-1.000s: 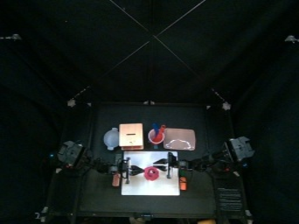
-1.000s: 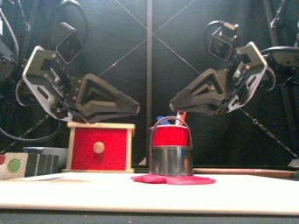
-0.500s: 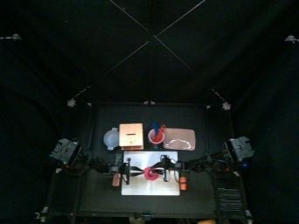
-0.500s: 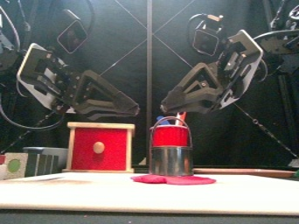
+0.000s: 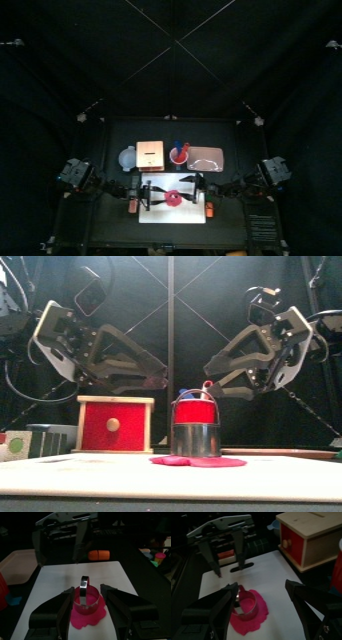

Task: Get the cutter from the drawer then cut the dough then place the extra dough in the bowl
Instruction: Cut the dough

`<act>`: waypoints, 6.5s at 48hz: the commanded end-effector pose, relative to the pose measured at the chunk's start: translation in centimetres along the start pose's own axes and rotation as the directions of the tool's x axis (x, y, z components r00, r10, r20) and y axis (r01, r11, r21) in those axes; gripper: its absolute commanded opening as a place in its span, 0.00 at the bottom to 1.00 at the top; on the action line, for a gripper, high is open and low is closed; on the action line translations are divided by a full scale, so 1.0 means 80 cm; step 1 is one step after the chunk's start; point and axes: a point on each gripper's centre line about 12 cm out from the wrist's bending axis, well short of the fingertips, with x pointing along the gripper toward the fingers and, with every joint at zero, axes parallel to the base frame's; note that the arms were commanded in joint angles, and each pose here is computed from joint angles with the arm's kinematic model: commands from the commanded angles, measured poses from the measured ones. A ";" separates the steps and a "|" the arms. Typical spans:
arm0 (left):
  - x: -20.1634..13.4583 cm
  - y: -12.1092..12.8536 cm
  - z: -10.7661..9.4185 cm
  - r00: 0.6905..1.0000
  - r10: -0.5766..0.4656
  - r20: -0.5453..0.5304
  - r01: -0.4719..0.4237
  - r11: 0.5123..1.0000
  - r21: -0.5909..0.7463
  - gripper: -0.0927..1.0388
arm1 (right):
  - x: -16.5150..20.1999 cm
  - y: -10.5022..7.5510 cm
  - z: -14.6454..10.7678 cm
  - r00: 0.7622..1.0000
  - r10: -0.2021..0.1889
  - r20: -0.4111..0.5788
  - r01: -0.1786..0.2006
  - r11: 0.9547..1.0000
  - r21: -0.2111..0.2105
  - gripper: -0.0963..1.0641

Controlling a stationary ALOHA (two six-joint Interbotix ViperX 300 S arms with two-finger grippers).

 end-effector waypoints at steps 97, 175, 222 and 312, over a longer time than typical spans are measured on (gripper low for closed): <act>0.042 0.004 -0.014 0.988 -0.088 -0.124 0.086 0.996 -0.017 0.60 | 0.032 0.042 -0.041 0.999 -0.024 -0.047 0.026 0.999 0.036 0.62; 0.036 -0.022 -0.069 0.949 -0.103 -0.298 0.092 0.994 -0.051 0.45 | 0.031 0.038 -0.069 0.976 -0.037 -0.215 0.048 0.998 0.044 0.58; 0.020 -0.044 -0.100 0.927 -0.126 -0.353 0.084 0.988 -0.130 0.45 | 0.042 0.042 -0.076 0.973 -0.037 -0.228 0.048 0.998 0.041 0.53; 0.016 -0.050 -0.108 0.911 -0.132 -0.390 0.084 0.987 -0.137 0.39 | 0.054 -0.001 -0.096 0.942 -0.117 -0.315 0.129 0.992 0.016 0.53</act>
